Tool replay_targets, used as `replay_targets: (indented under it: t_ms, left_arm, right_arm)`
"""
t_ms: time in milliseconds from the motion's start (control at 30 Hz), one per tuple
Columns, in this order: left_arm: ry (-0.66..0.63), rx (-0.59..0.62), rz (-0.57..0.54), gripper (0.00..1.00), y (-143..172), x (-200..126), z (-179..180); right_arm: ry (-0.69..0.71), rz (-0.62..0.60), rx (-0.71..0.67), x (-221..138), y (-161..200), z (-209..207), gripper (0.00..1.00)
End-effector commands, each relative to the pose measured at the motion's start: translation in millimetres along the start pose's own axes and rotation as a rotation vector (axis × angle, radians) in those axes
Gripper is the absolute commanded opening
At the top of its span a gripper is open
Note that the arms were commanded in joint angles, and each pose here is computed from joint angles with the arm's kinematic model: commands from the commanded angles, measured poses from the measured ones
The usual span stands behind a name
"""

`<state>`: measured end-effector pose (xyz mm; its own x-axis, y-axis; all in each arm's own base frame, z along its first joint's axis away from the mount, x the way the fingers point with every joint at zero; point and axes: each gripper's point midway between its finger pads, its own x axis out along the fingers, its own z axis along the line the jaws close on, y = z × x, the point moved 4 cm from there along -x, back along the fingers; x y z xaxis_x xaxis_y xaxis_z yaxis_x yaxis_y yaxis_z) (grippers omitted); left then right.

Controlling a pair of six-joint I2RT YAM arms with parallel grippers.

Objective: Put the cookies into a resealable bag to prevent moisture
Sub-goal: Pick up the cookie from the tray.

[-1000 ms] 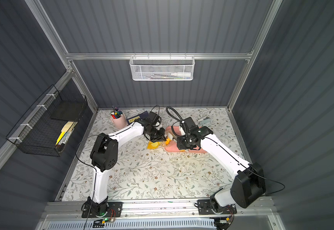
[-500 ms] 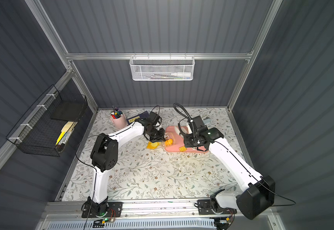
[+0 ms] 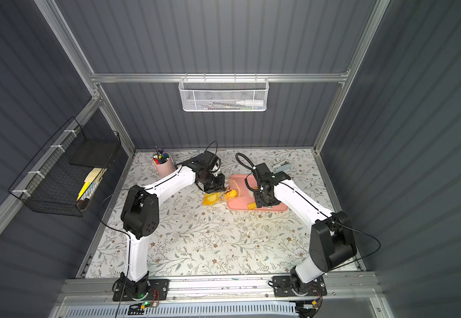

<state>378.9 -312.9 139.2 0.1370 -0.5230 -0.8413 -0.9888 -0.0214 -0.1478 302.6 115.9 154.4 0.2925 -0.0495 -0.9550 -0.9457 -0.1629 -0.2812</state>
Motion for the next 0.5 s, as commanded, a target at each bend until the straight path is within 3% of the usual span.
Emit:
replay_targets:
  t_ms: [0, 100, 200, 467]
  left_arm:
    - [0.007, -0.003, 0.000, 0.00, 0.4, -1.5, 1.5]
    - [0.004, -0.007, 0.003, 0.00, 0.1, 0.8, 3.1]
    - [0.028, -0.009, 0.024, 0.00, 2.7, 1.9, 0.6]
    - [0.033, -0.013, 0.032, 0.00, 4.7, 5.5, 1.8]
  right_arm:
    - [0.058, -0.007, -0.029, -0.8, -6.6, -2.2, 0.53]
    - [0.048, 0.008, -0.045, 8.0, -5.4, 2.0, 0.52]
    - [0.040, 0.017, -0.057, 9.9, -7.2, 5.1, 0.44]
    - [0.009, -0.035, -0.040, -13.7, -7.9, 4.4, 0.32]
